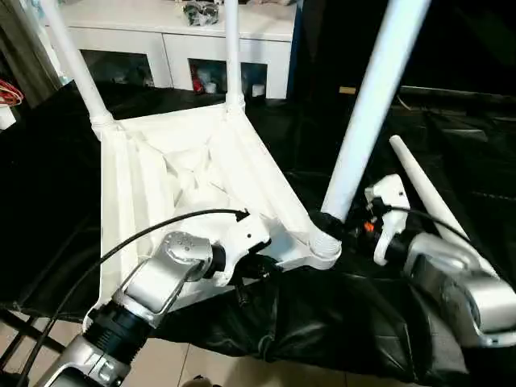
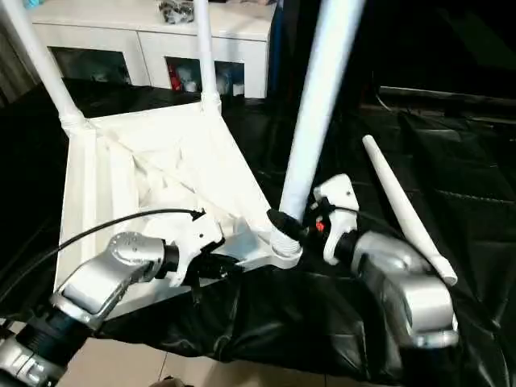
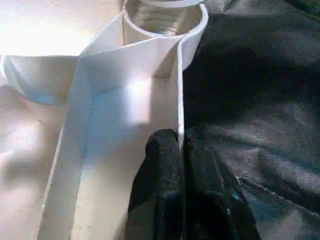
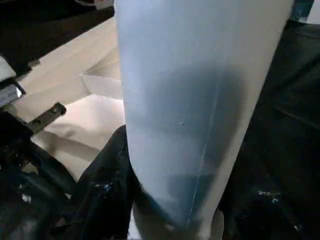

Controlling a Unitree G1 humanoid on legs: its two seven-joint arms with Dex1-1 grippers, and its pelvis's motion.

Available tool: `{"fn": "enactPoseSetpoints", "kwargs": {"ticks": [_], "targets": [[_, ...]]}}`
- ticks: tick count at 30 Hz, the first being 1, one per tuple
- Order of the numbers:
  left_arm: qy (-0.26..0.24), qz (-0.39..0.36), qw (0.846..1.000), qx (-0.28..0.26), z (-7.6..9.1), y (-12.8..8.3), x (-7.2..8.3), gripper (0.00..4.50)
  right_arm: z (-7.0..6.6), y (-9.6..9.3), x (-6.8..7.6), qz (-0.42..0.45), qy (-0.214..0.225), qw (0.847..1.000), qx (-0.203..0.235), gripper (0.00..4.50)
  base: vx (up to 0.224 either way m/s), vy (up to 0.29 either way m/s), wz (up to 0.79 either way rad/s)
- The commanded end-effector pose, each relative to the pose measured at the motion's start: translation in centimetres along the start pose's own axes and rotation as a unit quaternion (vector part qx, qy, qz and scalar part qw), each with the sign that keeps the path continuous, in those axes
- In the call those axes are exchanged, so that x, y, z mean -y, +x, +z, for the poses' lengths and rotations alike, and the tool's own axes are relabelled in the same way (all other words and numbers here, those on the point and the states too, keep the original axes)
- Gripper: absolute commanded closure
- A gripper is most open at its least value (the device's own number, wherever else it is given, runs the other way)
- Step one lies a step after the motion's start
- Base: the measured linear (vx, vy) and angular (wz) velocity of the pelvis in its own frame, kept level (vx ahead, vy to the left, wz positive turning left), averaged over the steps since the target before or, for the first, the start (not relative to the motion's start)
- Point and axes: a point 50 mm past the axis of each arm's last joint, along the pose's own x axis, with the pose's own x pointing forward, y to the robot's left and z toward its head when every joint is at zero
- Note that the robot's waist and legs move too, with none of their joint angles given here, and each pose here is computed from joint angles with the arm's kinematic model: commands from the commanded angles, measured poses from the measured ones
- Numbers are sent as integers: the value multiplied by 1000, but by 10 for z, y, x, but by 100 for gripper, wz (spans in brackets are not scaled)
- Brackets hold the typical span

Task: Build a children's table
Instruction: Insert table leg to table base

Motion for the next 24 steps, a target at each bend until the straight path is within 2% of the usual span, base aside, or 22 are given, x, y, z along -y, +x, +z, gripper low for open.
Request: {"fn": "enactPoseSetpoints", "kwargs": {"ticks": [1,12,24], "targets": [[-15,3,1000,-11,-7,-4,-6,450,3,2,1,11,-5,1000,-9,262,0,0,0],[-7,6,1000,7,-2,-10,-18,450,-8,15,7,16,18,999,-31,262,0,0,0],[11,-20,1000,20,2,-9,-15,450,-15,32,14,16,41,999,-33,262,0,0,0]]}}
